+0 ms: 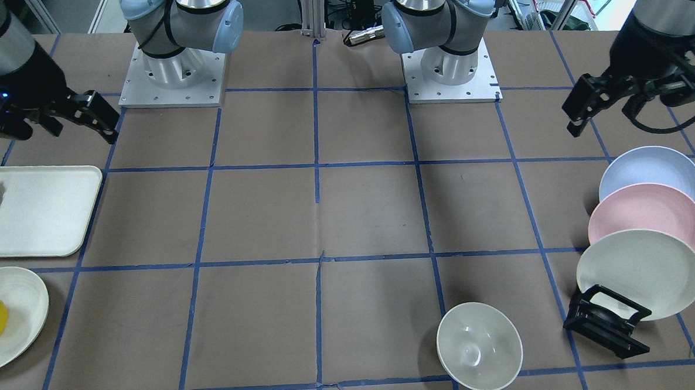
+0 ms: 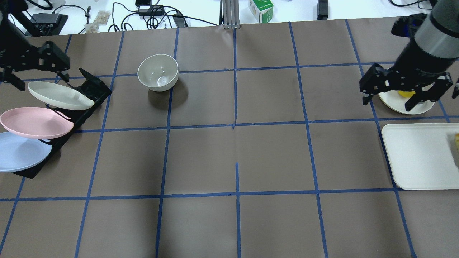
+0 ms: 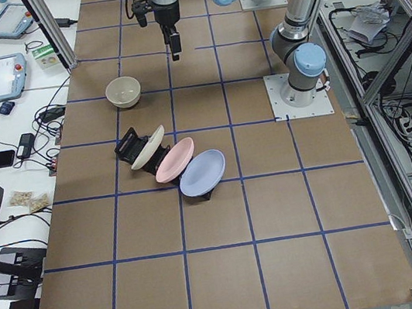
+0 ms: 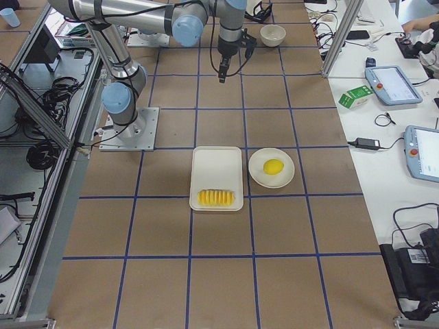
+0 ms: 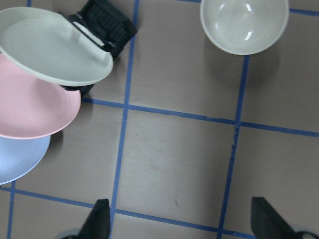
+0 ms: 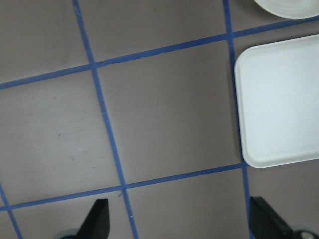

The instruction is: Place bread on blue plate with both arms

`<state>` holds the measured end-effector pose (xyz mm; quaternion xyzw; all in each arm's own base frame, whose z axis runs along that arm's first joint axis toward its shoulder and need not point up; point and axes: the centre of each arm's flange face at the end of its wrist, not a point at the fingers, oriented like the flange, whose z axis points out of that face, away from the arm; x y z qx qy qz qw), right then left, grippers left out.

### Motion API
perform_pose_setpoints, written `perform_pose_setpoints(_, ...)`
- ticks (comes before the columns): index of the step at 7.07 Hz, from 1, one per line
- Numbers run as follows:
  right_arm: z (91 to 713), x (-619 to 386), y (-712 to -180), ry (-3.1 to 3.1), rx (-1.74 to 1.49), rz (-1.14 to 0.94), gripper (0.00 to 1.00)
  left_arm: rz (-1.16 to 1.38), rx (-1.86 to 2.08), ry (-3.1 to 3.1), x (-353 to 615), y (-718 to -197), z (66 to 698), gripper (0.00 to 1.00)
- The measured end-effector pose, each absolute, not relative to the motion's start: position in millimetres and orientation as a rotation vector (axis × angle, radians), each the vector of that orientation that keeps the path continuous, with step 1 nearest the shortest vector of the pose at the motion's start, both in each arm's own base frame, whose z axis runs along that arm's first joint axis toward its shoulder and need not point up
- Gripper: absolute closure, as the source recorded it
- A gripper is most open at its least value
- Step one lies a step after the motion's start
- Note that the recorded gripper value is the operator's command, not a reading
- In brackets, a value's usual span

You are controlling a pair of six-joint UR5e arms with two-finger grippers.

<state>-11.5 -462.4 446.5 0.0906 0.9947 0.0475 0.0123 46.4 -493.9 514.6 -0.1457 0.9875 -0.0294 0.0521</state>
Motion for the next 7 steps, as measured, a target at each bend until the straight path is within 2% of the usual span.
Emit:
perform_pose_setpoints(3,416,-140,-454,3.112,0.265,0.254,0.00,0.020,-0.789,2.854,187,-474,498,0.00)
perform_pose_setpoints(7,341,-280,-457,3.139,0.236,0.221,0.00,0.181,-1.116,2.759,322,-452,407,0.00)
